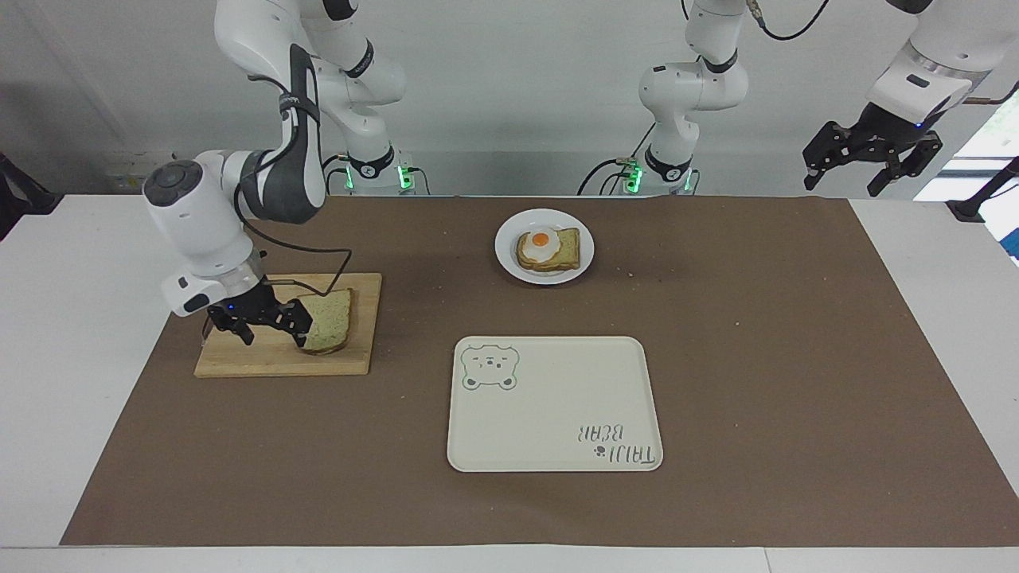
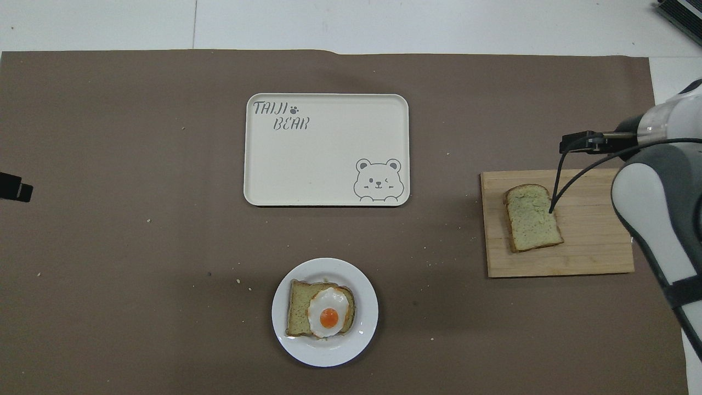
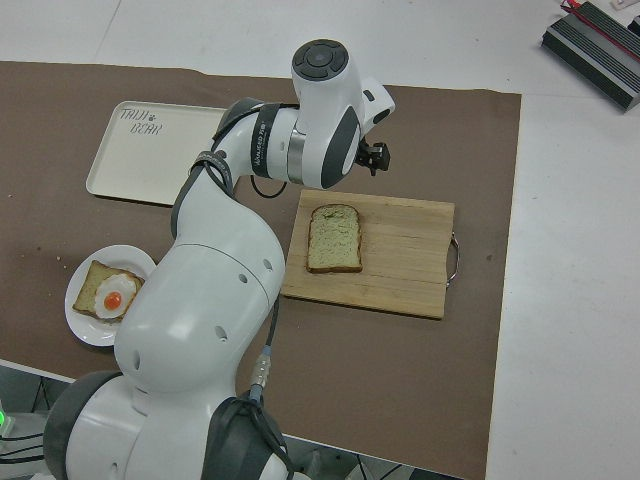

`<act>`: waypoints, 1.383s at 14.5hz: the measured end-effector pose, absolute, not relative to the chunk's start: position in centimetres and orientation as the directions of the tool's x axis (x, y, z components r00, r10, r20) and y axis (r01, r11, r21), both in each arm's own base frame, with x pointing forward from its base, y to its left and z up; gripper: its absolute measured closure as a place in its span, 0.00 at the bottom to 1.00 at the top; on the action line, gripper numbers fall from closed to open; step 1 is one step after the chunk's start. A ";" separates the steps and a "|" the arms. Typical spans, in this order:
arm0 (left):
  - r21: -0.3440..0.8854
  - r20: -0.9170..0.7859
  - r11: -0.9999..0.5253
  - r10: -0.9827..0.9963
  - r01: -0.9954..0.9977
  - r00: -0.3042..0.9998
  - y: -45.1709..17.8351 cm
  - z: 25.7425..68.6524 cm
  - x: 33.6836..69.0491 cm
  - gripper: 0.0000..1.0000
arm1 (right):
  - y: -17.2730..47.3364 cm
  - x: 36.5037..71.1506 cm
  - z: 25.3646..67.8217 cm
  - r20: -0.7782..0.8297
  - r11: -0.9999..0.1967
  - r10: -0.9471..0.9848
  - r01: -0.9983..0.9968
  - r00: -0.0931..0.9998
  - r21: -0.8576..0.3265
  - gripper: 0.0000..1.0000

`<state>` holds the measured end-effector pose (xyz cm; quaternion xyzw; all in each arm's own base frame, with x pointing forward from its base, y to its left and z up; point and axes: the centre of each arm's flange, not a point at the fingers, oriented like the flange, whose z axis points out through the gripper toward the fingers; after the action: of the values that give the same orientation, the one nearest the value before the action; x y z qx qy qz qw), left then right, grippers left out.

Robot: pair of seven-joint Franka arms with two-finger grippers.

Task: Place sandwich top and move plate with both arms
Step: 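Reach the right gripper down to the bread slice on the cutting board, then grasp the bread slice with the right gripper and lift it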

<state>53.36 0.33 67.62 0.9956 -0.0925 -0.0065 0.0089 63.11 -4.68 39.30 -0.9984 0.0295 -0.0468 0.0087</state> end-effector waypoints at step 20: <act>0.019 -0.011 -0.983 -0.184 -0.184 0.983 0.3 67.6 53.4 0.00 | -8.1 53.9 31.0 -0.141 -0.998 0.024 0.014 0.990 -0.069 0.23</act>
<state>53.36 0.33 67.62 0.9956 -0.0925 -0.0065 0.0089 53.86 -8.06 30.95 -0.9969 -0.0096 0.0708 0.0338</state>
